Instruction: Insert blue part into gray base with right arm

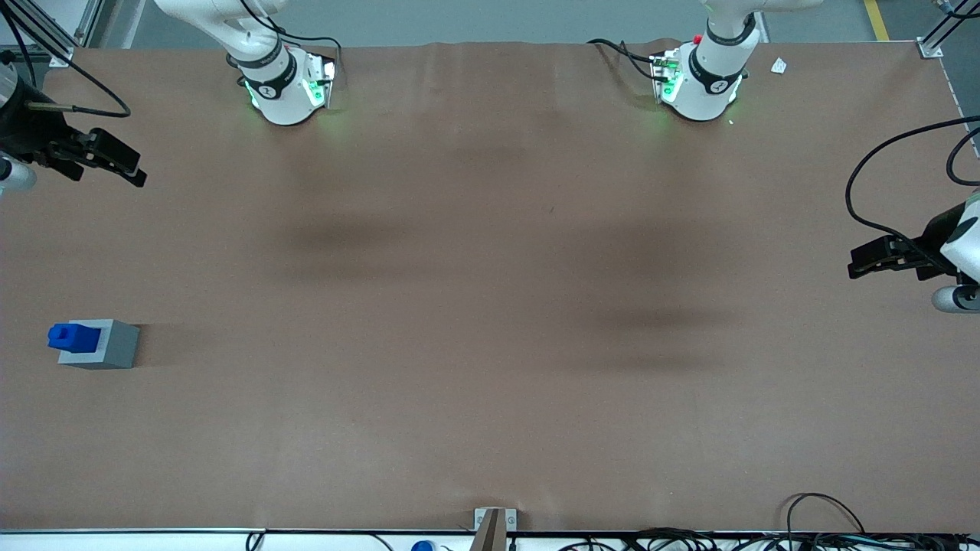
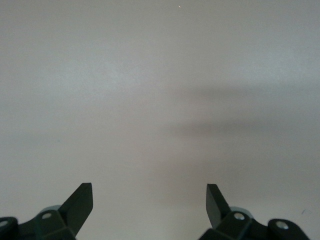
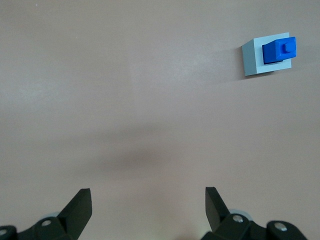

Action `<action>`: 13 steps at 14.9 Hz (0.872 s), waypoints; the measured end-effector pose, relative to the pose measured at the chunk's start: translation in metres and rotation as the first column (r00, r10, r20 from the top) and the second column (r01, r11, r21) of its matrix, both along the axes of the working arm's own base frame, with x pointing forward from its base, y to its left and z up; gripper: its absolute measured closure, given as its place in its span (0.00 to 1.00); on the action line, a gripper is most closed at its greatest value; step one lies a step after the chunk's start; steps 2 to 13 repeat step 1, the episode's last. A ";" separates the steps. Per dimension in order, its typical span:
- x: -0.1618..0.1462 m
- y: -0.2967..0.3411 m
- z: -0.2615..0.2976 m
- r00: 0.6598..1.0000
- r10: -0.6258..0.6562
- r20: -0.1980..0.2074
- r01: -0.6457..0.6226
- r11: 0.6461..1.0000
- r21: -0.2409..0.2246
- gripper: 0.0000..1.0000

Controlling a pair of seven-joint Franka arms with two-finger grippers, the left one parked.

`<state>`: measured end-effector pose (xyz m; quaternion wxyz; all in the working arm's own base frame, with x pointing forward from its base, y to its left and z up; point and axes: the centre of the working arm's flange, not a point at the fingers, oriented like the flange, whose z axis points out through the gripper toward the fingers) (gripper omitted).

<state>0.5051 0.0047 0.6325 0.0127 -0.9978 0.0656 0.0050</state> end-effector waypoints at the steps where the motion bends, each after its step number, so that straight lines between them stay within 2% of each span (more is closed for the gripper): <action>1: 0.000 0.000 0.002 1.000 0.003 0.003 -0.003 1.000 0.000 0.00; 13: 0.000 0.000 0.002 1.000 0.003 0.003 -0.003 1.000 0.000 0.00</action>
